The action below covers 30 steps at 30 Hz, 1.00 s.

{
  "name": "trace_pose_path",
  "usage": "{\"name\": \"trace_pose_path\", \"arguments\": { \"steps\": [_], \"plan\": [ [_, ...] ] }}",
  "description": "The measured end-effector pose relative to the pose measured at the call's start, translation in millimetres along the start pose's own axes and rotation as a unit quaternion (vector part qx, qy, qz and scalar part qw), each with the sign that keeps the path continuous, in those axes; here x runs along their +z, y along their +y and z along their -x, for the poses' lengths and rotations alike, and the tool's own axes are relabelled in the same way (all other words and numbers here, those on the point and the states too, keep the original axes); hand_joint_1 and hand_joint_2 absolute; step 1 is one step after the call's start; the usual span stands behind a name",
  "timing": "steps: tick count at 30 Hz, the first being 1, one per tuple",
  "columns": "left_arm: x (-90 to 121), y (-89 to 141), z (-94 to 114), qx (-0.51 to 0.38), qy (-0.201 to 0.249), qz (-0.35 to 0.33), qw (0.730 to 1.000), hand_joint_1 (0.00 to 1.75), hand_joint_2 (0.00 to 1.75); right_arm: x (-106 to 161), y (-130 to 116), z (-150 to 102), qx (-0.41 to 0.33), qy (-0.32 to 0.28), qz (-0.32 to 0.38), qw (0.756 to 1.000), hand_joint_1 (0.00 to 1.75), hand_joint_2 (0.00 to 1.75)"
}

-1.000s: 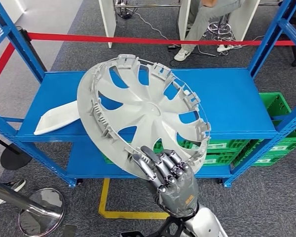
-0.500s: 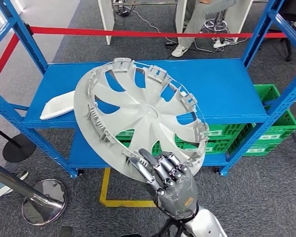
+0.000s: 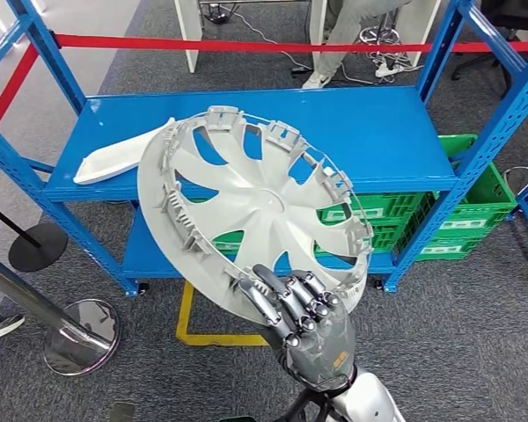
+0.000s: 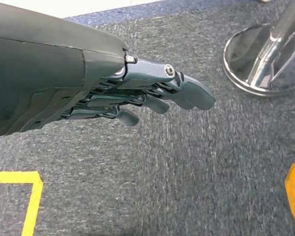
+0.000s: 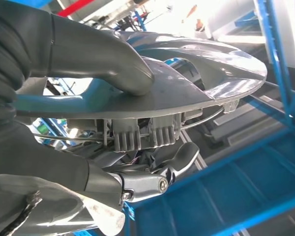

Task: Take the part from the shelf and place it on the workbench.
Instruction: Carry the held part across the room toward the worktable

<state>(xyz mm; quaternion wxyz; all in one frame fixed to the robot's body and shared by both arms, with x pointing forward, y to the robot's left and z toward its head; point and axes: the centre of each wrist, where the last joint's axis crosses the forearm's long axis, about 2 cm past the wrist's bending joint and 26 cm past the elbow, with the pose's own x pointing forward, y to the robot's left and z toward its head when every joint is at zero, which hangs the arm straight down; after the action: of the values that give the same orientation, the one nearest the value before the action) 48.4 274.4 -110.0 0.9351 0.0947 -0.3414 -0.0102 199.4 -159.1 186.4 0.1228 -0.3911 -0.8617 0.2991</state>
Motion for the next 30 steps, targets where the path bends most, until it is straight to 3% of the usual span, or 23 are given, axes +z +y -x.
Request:
{"name": "trace_pose_path", "arguments": {
  "steps": [30],
  "plan": [
    [-2.5,5.6,-1.3,-0.021,-0.016,0.023,0.999,0.00,1.75,-4.1,2.0,-1.1,0.016,0.049,-0.003,0.999,1.75,1.75]
  ]
}}
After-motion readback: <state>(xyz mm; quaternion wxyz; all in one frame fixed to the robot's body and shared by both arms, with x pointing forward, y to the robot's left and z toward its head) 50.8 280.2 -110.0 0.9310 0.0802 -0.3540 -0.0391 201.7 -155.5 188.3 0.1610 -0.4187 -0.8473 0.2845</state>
